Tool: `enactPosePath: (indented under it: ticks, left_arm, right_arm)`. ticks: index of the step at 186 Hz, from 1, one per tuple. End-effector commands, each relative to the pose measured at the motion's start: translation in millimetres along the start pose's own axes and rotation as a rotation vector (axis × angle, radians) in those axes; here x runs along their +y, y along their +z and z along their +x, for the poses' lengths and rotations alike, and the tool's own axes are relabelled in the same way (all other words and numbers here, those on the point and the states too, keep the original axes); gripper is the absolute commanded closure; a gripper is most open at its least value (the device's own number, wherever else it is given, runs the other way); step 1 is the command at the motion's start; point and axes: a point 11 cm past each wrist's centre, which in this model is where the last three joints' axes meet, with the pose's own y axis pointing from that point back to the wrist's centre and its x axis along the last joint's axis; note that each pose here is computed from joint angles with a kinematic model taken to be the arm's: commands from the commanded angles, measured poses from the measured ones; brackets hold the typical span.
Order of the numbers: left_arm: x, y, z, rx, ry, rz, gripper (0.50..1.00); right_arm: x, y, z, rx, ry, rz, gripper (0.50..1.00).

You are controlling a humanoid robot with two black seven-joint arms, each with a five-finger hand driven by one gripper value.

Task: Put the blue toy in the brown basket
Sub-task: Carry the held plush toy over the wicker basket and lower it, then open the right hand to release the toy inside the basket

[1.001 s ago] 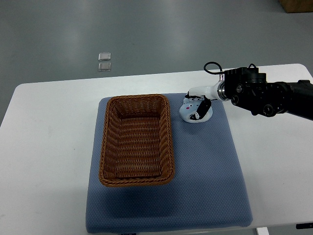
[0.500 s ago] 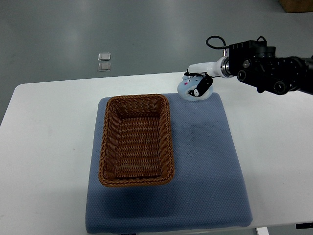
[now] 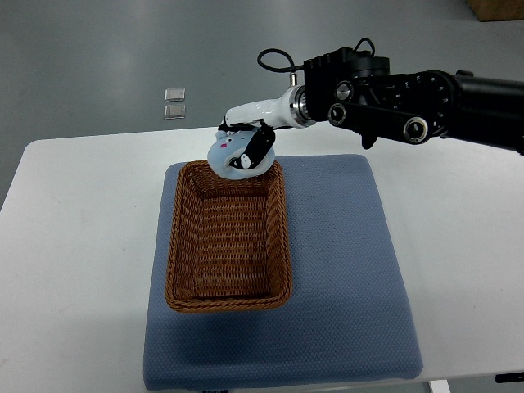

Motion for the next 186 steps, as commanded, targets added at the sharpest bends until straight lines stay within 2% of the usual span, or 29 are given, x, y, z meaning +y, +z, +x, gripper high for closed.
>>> enactPosePath:
  ticks: [1,72,134,144,178,186]
  left_arm:
    - [0,0,0,0.001,0.0,0.0,0.5]
    - [0,0,-2,0.001,-0.006,0.0,0.5]
    - [0,0,-2,0.001,-0.006,0.0,0.5]
    - [0,0,-2,0.001,-0.006,0.0,0.5]
    - [0,0,-2,0.001,-0.006,0.0,0.5]
    - [0,0,-2,0.001,-0.006,0.0,0.5]
  right_arm:
    - [-19,-21,-22,-0.048,-0.052,0.052,1.0]
    - [-34,31,-54,-0.162,-0.057,-0.025,1.0]
    - [-38,45,-71,-0.213,-0.07,-0.036,1.0]
    - [-39,49,-74,-0.223,-0.065,-0.043,0.967]
    - [-40,59,-79,-0.243,-0.065,-0.059,0.963]
    - [-41,60,-81,-0.246,-0.065,-0.061,0.926]
